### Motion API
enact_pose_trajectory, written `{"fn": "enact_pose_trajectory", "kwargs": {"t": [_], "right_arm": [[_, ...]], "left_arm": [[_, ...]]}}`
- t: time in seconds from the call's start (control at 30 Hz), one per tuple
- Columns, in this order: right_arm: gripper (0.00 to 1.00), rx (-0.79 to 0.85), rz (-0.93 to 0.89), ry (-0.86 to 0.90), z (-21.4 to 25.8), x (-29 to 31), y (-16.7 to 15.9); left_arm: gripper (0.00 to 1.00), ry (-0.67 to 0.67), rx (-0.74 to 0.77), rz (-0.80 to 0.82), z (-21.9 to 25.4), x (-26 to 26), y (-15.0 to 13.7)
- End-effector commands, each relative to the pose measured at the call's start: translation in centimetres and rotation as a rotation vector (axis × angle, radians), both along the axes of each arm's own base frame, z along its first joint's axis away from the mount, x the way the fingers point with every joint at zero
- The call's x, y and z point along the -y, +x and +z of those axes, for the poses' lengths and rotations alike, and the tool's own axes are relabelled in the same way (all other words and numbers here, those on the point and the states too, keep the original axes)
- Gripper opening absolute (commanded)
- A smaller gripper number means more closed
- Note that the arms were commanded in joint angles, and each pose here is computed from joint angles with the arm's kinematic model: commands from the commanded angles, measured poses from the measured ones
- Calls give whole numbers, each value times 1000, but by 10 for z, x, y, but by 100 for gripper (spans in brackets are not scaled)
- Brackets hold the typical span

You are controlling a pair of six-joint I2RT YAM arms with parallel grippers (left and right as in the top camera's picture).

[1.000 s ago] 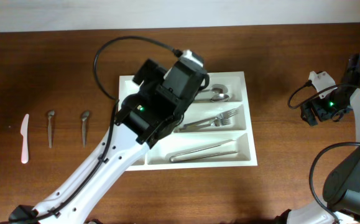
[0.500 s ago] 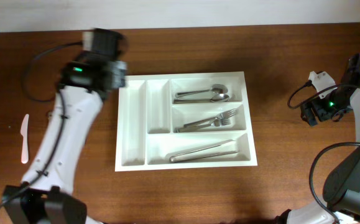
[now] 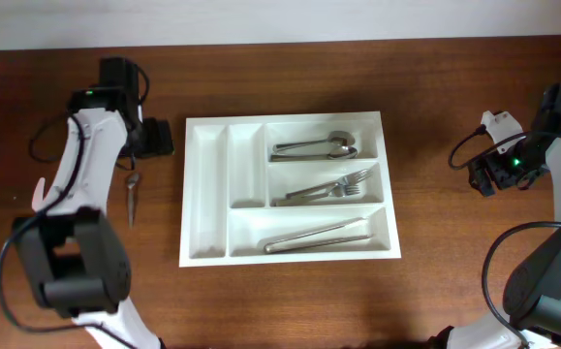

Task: Pack container
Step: 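Lower the left gripper onto a metal spoon and grasp it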

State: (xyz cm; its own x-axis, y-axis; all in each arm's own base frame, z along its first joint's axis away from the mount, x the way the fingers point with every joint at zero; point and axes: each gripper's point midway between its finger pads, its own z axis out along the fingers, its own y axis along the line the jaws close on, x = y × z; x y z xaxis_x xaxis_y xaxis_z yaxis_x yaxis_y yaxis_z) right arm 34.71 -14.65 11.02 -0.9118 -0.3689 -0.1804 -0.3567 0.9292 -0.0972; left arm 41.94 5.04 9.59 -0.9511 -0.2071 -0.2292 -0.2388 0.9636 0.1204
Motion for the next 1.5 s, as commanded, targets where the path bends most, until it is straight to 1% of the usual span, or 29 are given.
{"fn": "enact_pose_trajectory", "kwargs": {"t": [0.0,0.27,0.4,0.43,0.5,0.6,0.8,1.0,1.1,1.2,1.47], "right_arm": [[99,-1,10,16,-2,-3,0],[99,-1,10,16,-2,-3,0],[99,-1,10,16,-2,-3,0],[99,-1,10,16,-2,-3,0],[99,-1,10,16,-2,-3,0],[99,-1,10,16,-2,-3,0],[99,-1,10,16,-2,-3,0],[99,-1,10,16,-2,-3,0],[99,-1,10,16,-2,-3,0],[99,-1,10,16,-2,-3,0],[99,-1,10,16,-2,-3,0]], "left_arm": [[99,-48,-41,52,-14,-4,-7],[99,-60,-82,110,-18,-26,-19],[99,-175,-97,63,-25,-21,-25],[99,-186,-103,46,-28,-21,-27],[99,-179,-125,-7,-35,-26,-34],[99,-164,-171,-133,-46,-27,-45],[99,-153,-177,-125,-61,-28,-50],[99,-58,-200,-113,-61,-45,-54],[99,-74,-207,-115,-66,-42,-57],[99,-141,-186,-149,-74,-29,-56],[99,-151,-202,-148,-88,-27,-66]]}}
